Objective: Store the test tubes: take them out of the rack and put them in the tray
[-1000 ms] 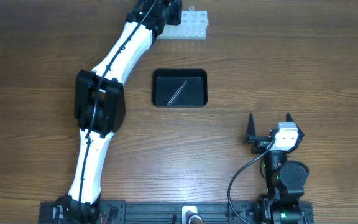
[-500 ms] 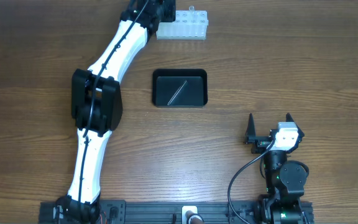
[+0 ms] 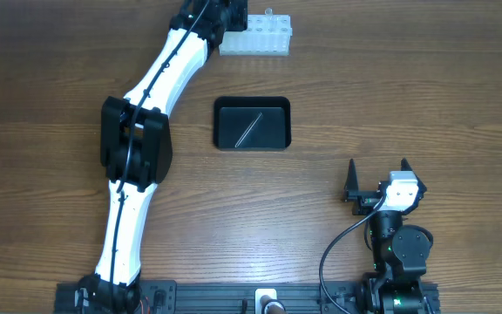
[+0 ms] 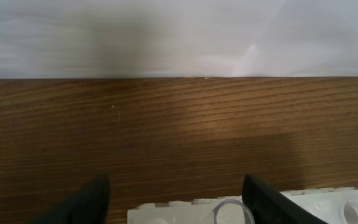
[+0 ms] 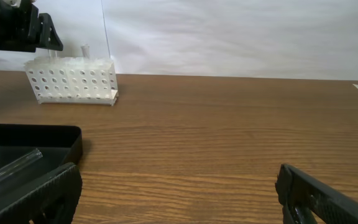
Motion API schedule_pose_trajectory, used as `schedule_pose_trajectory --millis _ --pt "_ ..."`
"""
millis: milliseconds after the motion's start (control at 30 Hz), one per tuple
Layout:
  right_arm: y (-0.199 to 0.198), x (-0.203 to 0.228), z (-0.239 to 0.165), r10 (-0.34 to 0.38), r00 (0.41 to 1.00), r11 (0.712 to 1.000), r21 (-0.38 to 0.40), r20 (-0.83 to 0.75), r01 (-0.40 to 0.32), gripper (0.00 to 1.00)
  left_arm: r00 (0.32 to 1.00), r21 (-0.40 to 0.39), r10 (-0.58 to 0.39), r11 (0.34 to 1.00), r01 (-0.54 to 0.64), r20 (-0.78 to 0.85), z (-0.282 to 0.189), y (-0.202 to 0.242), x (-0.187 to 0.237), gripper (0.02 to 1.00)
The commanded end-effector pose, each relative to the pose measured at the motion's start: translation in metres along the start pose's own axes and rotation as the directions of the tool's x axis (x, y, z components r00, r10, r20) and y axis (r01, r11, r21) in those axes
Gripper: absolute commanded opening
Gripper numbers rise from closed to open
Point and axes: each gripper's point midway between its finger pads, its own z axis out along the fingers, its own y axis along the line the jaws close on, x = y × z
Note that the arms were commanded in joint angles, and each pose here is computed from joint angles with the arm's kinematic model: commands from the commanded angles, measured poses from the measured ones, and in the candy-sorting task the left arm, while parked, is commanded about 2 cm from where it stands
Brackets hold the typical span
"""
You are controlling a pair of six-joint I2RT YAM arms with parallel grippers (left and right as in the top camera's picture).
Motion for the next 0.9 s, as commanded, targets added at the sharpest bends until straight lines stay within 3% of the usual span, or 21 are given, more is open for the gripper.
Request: schedule_pose_trajectory --millis 33,167,367,700,900 --pt "0.003 0.001 0.000 0.007 1.000 1.000 -0.014 0.003 -0.007 0.991 1.000 0.002 0.020 1.000 -0.020 0.001 0.004 -0.007 0.003 0.665" --pt "0.003 0.001 0.000 0.007 1.000 1.000 -0.014 0.003 -0.007 0.993 0.995 0.014 0.102 0.995 -0.102 0.004 0.003 -0.017 0.005 0.641" --pt "0.003 0.001 0.000 0.007 1.000 1.000 -0.014 0.003 -0.007 0.993 0.994 0.016 0.107 0.994 -0.108 0.011 0.003 -0.018 0.003 0.603" --pt "0.003 0.001 0.000 0.007 1.000 1.000 -0.014 0.003 -0.007 0.993 0.995 0.018 0.102 0.995 -0.102 0.022 0.003 -0.019 0.001 0.305" --pt "0.003 0.001 0.000 0.007 1.000 1.000 -0.014 0.003 -0.007 0.993 0.995 0.018 0.101 0.995 -0.102 0.022 0.003 -0.019 0.001 0.202"
